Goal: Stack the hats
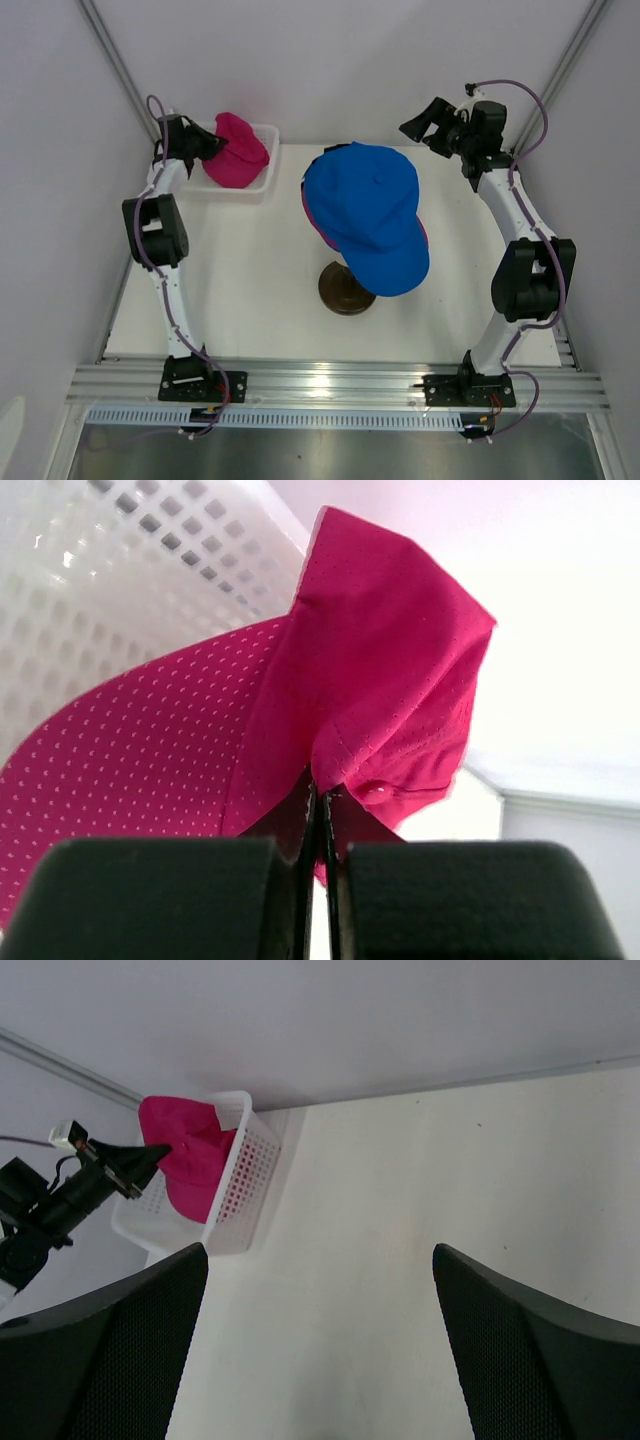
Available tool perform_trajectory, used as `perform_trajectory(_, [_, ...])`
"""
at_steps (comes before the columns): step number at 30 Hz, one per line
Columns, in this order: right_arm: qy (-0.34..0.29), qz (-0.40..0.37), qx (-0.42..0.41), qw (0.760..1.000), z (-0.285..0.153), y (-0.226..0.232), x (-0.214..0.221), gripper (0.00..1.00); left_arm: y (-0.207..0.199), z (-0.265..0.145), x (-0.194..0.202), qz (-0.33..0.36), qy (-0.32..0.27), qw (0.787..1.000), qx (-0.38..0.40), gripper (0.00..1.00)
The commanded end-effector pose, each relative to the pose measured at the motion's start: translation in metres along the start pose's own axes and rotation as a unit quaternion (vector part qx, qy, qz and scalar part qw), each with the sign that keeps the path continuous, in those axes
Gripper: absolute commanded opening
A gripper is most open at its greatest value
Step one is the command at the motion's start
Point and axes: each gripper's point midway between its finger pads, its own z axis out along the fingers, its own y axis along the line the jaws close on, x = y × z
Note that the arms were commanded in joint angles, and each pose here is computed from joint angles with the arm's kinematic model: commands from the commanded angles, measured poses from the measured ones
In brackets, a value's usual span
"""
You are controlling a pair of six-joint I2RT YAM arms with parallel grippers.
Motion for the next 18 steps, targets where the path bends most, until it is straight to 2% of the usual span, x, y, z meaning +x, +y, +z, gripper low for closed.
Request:
perform_trajectory(1, [-0.054,-0.009,-0.042,0.998,0.006,0.015,-0.024,0.96,-0.14,-0.074,-0.054,-0.006,-0.155,0.983,0.102,0.01])
perform_trajectory(2, [-0.054,0.002,-0.052,0.997,0.008,0.016,-0.023,0.96,-0.155,-0.087,-0.06,-0.041,-0.182,0.977,0.108,0.01])
perform_trajectory(3, [-0.06,0.006,-0.058,0.997,0.01,0.015,-0.025,0.96,-0.175,-0.118,-0.08,-0.063,-0.249,0.959,0.12,0.01])
perform_trajectory(4, [-0.074,0.004,-0.071,0.995,0.012,0.018,-0.03,0.96,-0.181,-0.123,-0.07,-0.094,-0.261,0.953,0.123,0.01])
perform_trajectory(5, [-0.07,0.015,-0.087,0.994,0.014,0.02,-0.029,0.97,-0.198,-0.139,-0.079,-0.143,-0.291,0.934,0.15,0.01])
perform_trajectory(6, [-0.075,0.018,-0.098,0.992,0.014,0.02,-0.033,0.96,-0.199,-0.148,-0.085,-0.172,-0.328,0.918,0.144,0.01])
perform_trajectory(7, [-0.091,0.014,-0.114,0.989,0.013,0.026,-0.04,0.97,-0.228,-0.16,-0.075,-0.189,-0.33,0.909,0.168,0.01])
perform_trajectory(9, [-0.094,0.018,-0.135,0.986,0.014,0.026,-0.043,0.97,-0.251,-0.178,-0.081,-0.238,-0.364,0.879,0.194,0.01])
perform_trajectory(11, [-0.1,0.017,-0.16,0.982,0.014,0.028,-0.044,0.96,-0.293,-0.19,-0.069,-0.284,-0.358,0.856,0.24,0.01])
perform_trajectory(13, [-0.115,0.015,-0.19,0.975,0.012,0.036,-0.049,0.97,-0.313,-0.185,-0.048,-0.324,-0.363,0.837,0.251,0.01])
perform_trajectory(15, [-0.11,0.053,-0.211,0.97,0.014,0.032,-0.038,0.97,-0.35,-0.204,-0.047,-0.373,-0.379,0.791,0.304,0.01])
perform_trajectory(16, [-0.145,0.043,-0.231,0.961,0.003,0.027,-0.053,0.97,-0.354,-0.184,-0.025,-0.378,-0.385,0.787,0.299,0.01])
perform_trajectory(17, [-0.149,0.057,-0.24,0.958,0.003,0.023,-0.049,0.96,-0.365,-0.181,-0.02,-0.386,-0.383,0.776,0.319,0.01])
perform_trajectory(18, [-0.158,0.067,-0.252,0.952,0.001,0.022,-0.051,0.96,-0.404,-0.209,-0.03,-0.409,-0.376,0.745,0.37,0.01])
